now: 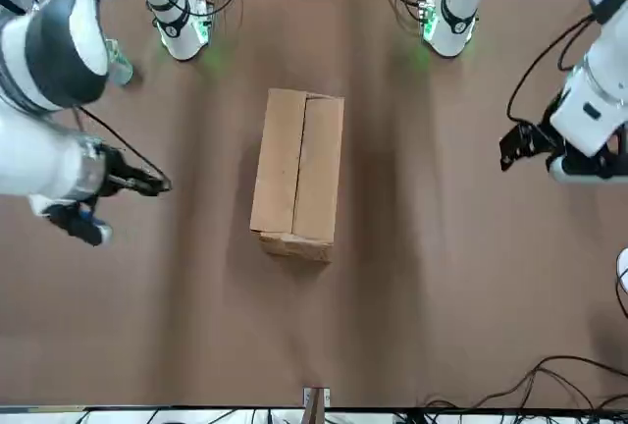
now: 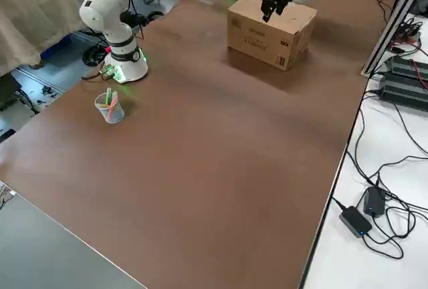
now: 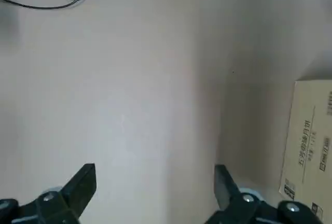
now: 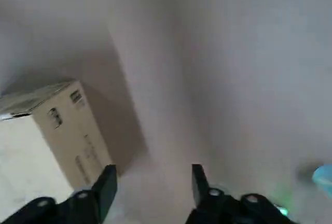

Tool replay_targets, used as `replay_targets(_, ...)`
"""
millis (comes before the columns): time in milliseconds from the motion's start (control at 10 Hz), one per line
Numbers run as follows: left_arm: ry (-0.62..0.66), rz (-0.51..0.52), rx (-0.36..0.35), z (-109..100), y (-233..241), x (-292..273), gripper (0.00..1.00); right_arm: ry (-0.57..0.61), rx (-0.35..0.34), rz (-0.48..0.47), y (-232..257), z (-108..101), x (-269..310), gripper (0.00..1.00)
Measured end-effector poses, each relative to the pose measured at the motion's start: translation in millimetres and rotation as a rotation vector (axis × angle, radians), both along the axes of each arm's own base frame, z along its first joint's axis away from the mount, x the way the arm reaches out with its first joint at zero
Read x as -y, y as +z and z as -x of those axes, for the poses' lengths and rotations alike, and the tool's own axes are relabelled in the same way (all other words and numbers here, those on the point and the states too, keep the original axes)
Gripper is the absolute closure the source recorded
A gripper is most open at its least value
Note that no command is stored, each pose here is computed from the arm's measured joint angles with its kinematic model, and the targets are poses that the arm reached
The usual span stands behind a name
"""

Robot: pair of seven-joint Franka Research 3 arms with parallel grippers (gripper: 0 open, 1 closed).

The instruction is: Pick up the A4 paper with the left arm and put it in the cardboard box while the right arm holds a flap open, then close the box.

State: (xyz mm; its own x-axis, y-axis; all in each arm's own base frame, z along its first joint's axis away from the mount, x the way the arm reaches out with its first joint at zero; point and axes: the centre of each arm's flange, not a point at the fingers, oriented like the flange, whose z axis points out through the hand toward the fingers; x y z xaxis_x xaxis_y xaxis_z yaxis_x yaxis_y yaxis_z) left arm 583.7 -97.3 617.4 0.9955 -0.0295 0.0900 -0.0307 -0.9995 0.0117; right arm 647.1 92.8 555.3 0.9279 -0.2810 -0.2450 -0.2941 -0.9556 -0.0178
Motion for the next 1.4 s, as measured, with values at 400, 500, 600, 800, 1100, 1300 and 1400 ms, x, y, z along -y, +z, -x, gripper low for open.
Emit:
replay_targets(400,-0.013,0.002,0.004,3.6,-1.3,7.9,0.0,0.106,0.058,-0.013,32.4,8.0,94.6,0.0)
replay_targets(500,-0.013,0.002,0.005,3.3,-1.5,8.1,0.0,0.133,0.048,-0.011,34.2,11.5,103.6,0.0)
replay_targets(600,-0.012,0.002,0.007,2.9,-1.4,7.4,0.0,0.146,0.044,-0.013,34.9,13.2,112.2,0.0)
replay_targets(800,-0.011,0.002,0.005,1.9,-3.0,6.6,0.0,0.142,0.044,-0.017,35.5,14.7,127.6,0.0)
replay_targets(1100,-0.016,0.0,-0.007,-2.5,-13.3,10.0,0.0,0.187,0.088,-0.03,37.2,25.5,137.3,0.0)
replay_targets(1300,-0.016,0.0,-0.009,-3.4,-14.9,10.6,0.0,0.208,0.091,-0.04,40.0,37.7,144.0,0.0)
replay_targets(1400,-0.017,0.0,-0.009,-3.3,-14.9,10.8,0.0,0.212,0.091,-0.042,37.4,39.2,143.9,0.0)
